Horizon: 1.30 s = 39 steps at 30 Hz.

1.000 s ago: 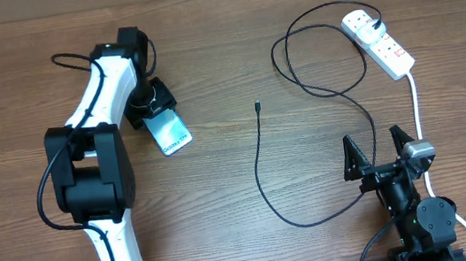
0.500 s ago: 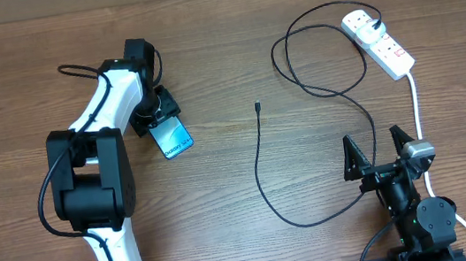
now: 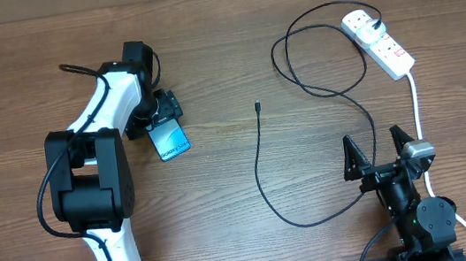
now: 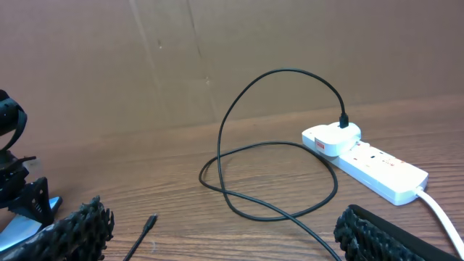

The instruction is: Plug charger to phone and switch on socket

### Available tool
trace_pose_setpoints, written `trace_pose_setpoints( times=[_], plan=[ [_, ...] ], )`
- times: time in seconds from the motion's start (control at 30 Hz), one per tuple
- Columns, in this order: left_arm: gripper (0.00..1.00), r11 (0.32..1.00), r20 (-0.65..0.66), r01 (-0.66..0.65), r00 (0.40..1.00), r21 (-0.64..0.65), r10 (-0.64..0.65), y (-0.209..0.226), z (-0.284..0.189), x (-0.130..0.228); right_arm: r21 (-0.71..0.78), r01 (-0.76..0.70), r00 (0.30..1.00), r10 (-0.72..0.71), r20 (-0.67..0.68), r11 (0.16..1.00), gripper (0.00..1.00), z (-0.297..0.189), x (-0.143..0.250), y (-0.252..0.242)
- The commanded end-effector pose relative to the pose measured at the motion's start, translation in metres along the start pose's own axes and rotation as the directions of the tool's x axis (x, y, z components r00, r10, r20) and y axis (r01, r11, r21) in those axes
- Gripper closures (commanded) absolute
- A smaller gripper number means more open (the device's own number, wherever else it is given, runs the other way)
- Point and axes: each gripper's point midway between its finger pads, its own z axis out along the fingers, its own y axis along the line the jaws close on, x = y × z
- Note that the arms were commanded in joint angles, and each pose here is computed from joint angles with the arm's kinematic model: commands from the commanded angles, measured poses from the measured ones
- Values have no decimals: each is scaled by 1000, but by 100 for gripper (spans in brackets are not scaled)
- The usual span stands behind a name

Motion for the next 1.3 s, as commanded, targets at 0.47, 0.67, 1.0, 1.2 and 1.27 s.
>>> trace_pose_setpoints(
  times=[0.47, 0.67, 1.0, 1.2, 1.27],
  plan=[
    [12, 1000, -136, 16, 991, -10, -18, 5, 39, 39, 7, 4, 1000, -4, 6, 1000, 0, 0, 1, -1],
    [12, 1000, -161, 20, 987, 12, -18, 2, 42, 46, 8, 4, 1000, -4, 6, 1000, 0, 0, 1, -1],
    [12, 997, -197, 30, 980, 73, -15, -9, 40, 52, 8, 4, 1000, -4, 6, 1000, 0, 0, 1, -1],
    [12, 997, -203, 24, 979, 79, -7, -12, 40, 55, 8, 4, 1000, -4, 6, 1000, 0, 0, 1, -1],
    [12, 997, -202, 16, 979, 79, 0, -15, 40, 56, 8, 4, 1000, -4, 6, 1000, 0, 0, 1, -1]
  ],
)
